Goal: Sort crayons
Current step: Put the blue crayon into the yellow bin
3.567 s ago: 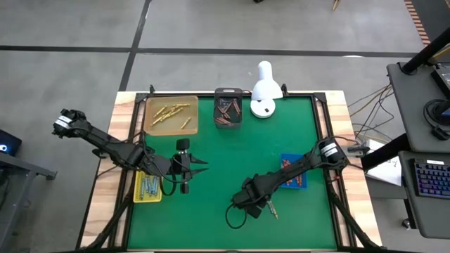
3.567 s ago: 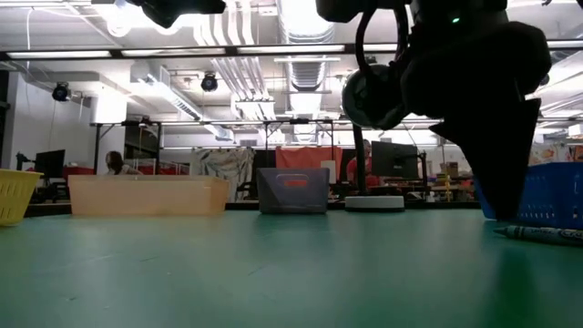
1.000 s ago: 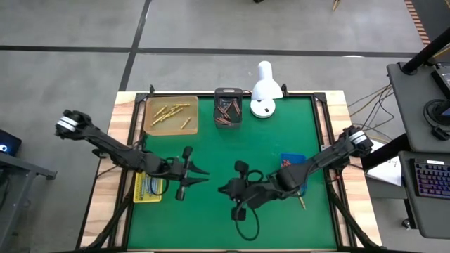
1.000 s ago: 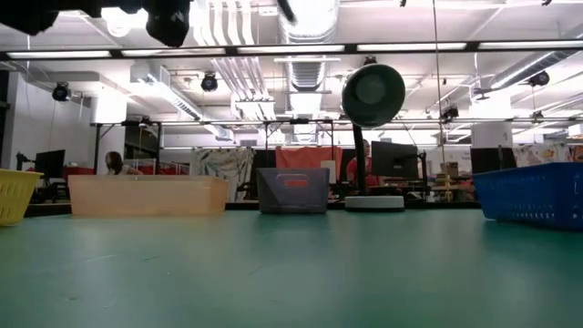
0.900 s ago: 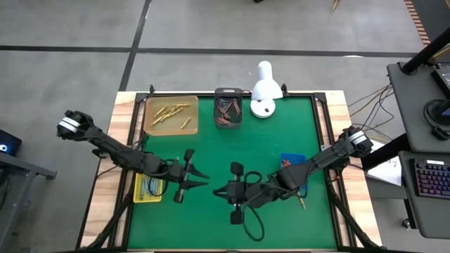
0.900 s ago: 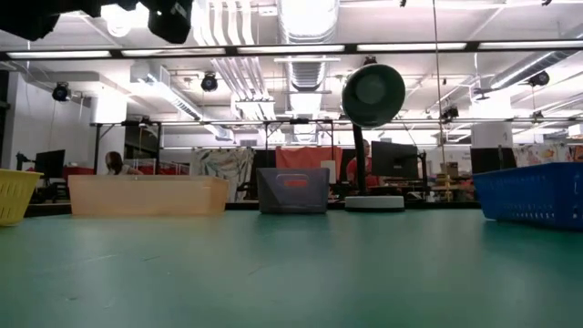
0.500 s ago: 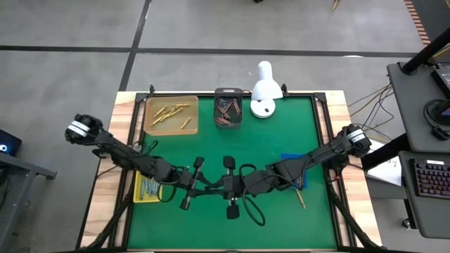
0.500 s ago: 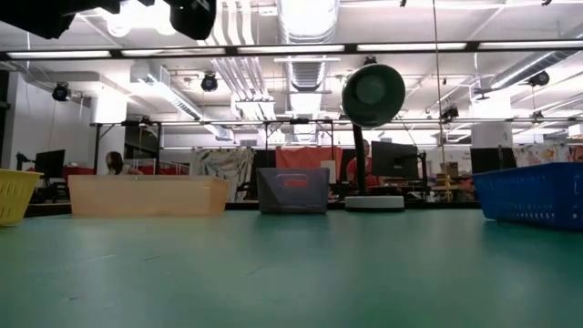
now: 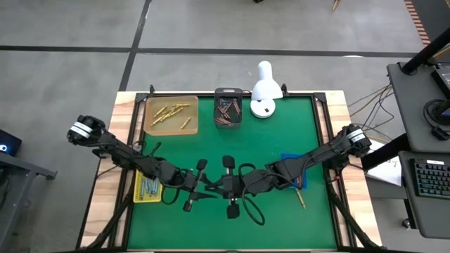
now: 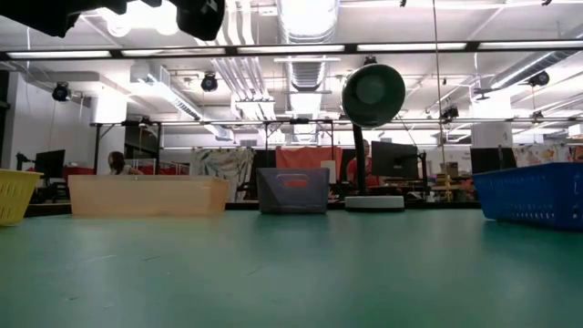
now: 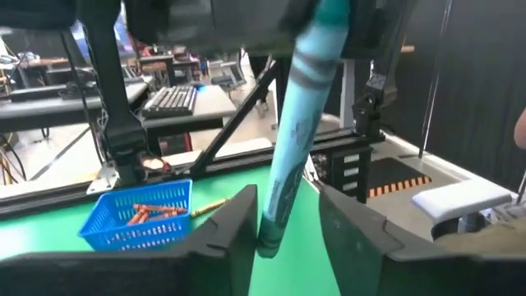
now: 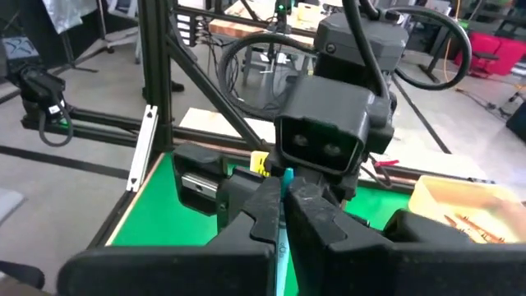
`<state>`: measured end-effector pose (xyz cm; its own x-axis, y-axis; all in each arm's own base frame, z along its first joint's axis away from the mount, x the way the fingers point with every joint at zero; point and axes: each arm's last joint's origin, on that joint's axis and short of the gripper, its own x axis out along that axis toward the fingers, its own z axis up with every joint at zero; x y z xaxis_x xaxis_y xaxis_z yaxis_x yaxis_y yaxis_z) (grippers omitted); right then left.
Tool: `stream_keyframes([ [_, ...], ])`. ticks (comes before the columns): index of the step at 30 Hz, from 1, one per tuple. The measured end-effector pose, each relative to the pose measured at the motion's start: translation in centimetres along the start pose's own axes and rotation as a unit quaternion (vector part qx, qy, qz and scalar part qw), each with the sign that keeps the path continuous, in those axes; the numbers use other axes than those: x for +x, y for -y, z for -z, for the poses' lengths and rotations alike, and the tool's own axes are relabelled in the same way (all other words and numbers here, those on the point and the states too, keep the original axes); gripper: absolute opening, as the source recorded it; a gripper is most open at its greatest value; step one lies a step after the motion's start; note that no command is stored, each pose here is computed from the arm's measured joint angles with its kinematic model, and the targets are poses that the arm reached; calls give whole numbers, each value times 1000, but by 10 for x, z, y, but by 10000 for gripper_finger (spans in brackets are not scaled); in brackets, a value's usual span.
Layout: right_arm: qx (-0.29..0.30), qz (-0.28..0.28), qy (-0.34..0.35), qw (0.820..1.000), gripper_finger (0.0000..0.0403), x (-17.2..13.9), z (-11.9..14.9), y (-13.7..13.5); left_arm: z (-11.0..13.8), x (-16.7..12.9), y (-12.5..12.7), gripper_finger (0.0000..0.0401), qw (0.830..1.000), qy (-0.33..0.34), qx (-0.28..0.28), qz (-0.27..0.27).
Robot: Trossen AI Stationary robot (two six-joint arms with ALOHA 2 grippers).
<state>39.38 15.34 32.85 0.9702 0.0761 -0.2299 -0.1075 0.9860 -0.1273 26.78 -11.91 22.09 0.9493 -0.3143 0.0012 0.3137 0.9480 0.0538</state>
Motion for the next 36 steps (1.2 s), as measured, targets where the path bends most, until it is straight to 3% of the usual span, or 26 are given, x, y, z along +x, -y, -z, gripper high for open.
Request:
stream_keyframes([
  [10,-6,-5,0,1000,24,-1,0,-4,0,0,0,11,1000,-12,-7,1],
  [18,-3,-3,-13,1000,89,-3,2,-6,-1,-3,-1,11,999,-24,-33,-4],
  [26,-5,8,-39,999,116,-15,-2,-1,-10,-20,-3,7,991,-77,-106,-12],
  [29,6,10,-47,999,122,-23,-6,3,-14,-32,-5,7,980,-116,-162,-26],
  [32,12,11,-54,998,123,-28,-8,5,-13,-47,-8,7,957,-168,-224,-76],
  [36,10,14,-60,998,119,-30,-8,6,-15,-68,-13,6,897,-265,-306,-176],
])
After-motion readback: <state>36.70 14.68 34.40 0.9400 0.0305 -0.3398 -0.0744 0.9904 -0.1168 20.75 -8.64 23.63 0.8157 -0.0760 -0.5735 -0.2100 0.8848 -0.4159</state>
